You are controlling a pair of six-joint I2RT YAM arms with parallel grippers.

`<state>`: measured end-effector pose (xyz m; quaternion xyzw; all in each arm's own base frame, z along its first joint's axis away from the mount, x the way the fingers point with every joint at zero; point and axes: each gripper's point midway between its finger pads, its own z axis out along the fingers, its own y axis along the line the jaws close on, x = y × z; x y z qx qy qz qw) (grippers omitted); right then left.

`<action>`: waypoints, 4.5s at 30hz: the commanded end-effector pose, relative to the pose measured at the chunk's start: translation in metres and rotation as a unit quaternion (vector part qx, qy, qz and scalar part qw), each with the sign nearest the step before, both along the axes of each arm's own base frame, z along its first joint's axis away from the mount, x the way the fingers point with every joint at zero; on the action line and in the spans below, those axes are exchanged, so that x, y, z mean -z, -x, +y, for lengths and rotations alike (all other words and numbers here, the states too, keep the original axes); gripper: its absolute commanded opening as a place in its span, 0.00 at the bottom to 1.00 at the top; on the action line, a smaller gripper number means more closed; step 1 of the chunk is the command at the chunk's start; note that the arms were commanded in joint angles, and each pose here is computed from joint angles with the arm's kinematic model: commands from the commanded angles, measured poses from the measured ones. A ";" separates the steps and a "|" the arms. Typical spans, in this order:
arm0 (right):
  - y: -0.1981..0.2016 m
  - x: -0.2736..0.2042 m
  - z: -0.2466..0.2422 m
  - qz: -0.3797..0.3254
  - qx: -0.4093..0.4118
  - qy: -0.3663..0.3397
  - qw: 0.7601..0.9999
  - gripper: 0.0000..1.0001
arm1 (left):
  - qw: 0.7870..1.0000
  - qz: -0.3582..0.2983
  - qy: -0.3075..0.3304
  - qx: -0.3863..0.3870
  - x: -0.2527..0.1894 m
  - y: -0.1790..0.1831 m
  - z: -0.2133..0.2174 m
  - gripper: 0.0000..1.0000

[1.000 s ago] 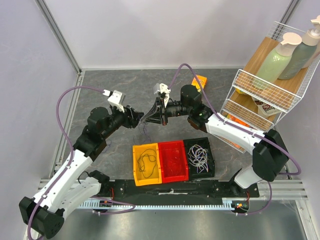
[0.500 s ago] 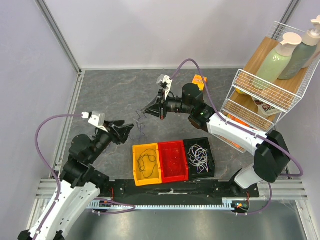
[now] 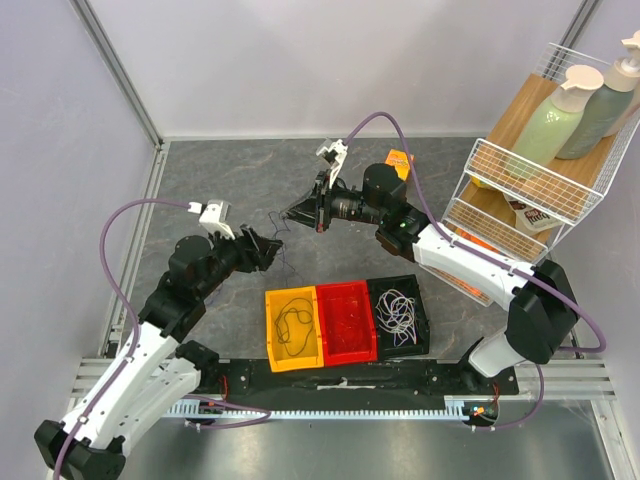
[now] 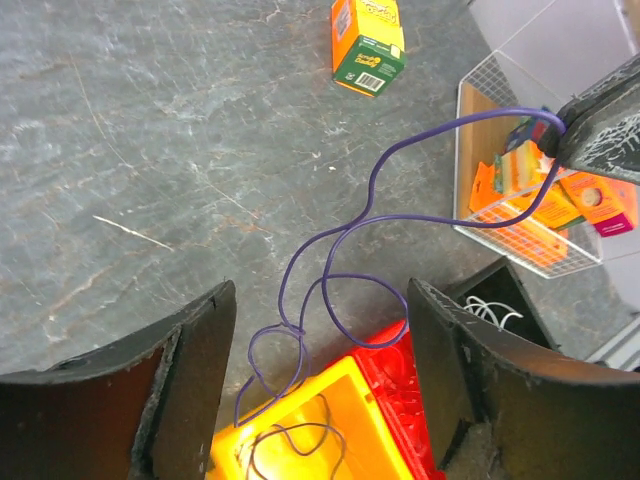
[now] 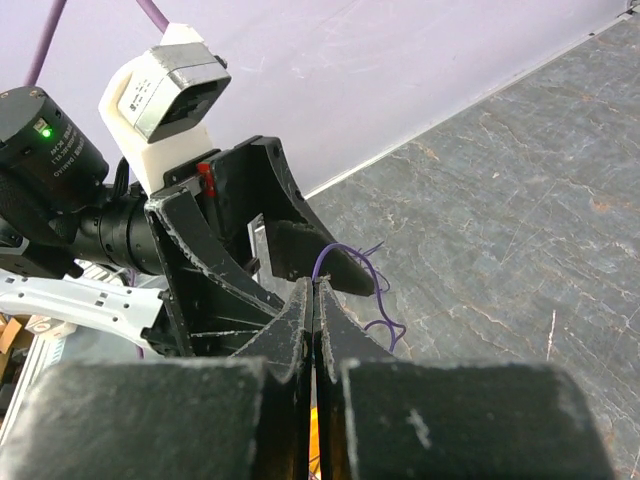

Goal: Untangle the cables

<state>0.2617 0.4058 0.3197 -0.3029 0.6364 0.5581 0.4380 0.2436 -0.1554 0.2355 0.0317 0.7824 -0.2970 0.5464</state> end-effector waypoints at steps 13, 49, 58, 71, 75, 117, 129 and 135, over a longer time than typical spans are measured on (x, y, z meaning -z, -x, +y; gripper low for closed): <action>0.007 -0.032 0.004 -0.025 0.004 -0.025 0.999 0.00 | 0.993 0.079 0.085 -0.003 0.005 -0.011 -0.024 0.39; -0.091 0.061 -0.081 -0.131 0.344 0.125 0.921 0.77 | 0.972 -0.070 0.137 0.178 -0.219 0.095 -0.027 0.02; -0.118 0.121 -0.077 -0.102 0.341 0.165 0.920 0.77 | 0.956 0.024 0.183 0.227 -0.181 0.120 -0.039 0.02; -0.120 0.122 -0.088 -0.107 0.353 0.156 0.916 0.77 | 0.938 0.204 0.215 0.178 -0.029 0.126 -0.041 0.02; -0.120 0.122 -0.086 -0.107 0.350 0.154 0.918 0.77 | 0.933 0.236 0.224 0.155 0.009 0.127 -0.039 0.02; -0.122 0.132 -0.079 -0.100 0.335 0.160 0.923 0.77 | 0.920 0.392 0.003 0.031 0.099 0.134 -0.038 0.58; -0.123 0.132 -0.080 -0.099 0.335 0.161 0.923 0.77 | 0.934 0.348 -0.012 0.079 0.069 0.124 -0.052 0.79; -0.123 0.133 -0.079 -0.099 0.333 0.162 0.924 0.77 | 0.953 0.282 -0.065 0.089 0.049 0.093 -0.060 0.79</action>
